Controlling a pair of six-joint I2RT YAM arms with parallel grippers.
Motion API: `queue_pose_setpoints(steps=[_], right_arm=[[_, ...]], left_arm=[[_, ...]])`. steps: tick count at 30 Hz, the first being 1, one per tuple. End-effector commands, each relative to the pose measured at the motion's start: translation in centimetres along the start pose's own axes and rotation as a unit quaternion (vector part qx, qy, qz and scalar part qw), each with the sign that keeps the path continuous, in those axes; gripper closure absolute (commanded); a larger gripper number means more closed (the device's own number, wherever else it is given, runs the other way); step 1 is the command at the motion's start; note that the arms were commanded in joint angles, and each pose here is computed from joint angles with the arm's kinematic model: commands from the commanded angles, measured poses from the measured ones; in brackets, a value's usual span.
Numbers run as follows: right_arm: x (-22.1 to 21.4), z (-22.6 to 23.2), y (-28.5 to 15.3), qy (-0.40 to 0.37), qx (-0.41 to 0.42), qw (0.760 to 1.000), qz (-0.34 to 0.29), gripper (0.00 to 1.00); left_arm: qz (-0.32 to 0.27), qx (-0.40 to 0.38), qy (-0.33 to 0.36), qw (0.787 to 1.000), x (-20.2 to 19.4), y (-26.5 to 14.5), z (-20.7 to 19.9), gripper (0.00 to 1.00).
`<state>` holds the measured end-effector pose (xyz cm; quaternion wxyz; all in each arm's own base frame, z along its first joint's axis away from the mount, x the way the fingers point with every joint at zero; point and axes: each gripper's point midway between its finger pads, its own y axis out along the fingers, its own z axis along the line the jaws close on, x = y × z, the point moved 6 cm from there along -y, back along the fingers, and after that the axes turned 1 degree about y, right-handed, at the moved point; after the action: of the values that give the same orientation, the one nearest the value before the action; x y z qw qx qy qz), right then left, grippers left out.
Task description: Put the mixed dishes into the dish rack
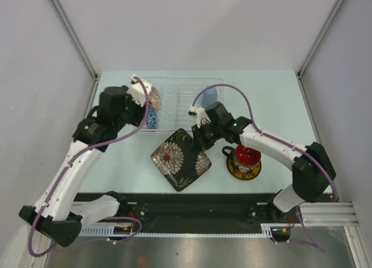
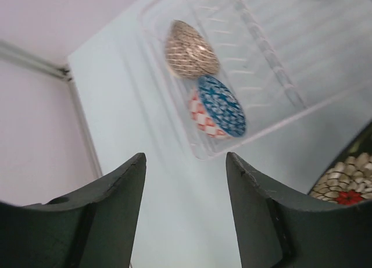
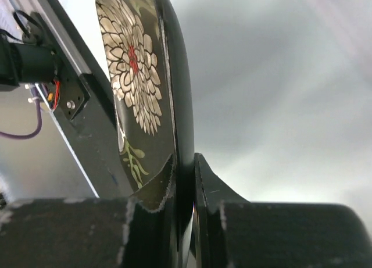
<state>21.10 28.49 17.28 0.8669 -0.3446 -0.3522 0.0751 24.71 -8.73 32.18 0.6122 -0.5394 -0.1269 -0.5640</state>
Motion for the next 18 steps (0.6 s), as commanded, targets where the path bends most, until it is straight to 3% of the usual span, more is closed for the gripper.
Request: queue_pose_setpoints(steps=[1, 5, 7, 11, 12, 15, 16, 18], right_arm=[[8.5, 4.4, -9.3, -0.117, -0.009, 0.981, -0.156, 1.0], [13.8, 3.9, -14.4, -0.176, -0.154, 0.947, -0.218, 1.0], [17.4, 4.6, -17.2, -0.225, -0.225, 0.909, -0.27, 1.0], [22.8, 4.1, -20.0, -0.297, -0.354, 0.813, -0.354, 1.0], [23.6, 4.4, -19.6, -0.322, -0.365, 0.798, -0.355, 1.0], [26.2, 5.7, -18.7, -0.433, -0.411, 0.719, -0.356, 1.0], [27.2, 5.9, -18.7, -0.489, -0.442, 0.664, -0.353, 1.0], [28.5, 5.8, -16.9, -0.527, -0.456, 0.63, -0.343, 1.0]], left_arm=[[0.003, 0.039, -0.063, 0.997, 0.3, -0.7, 3.0, 0.37], [0.038, 0.058, -0.118, 0.991, -0.9, 2.1, 4.6, 0.38], [0.066, 0.032, -0.144, 0.987, -1.7, 3.9, 4.4, 0.4], [0.082, -0.002, -0.177, 0.981, -2.1, 5.8, 4.5, 0.41], [0.083, -0.006, -0.182, 0.98, -2.3, 6.1, 4.6, 0.41], [0.089, -0.017, -0.196, 0.976, -2.9, 6.7, 4.9, 0.41], [0.089, -0.02, -0.201, 0.975, -3.2, 6.7, 5.2, 0.41], [0.093, -0.023, -0.206, 0.974, -3.7, 6.9, 5.4, 0.41]])
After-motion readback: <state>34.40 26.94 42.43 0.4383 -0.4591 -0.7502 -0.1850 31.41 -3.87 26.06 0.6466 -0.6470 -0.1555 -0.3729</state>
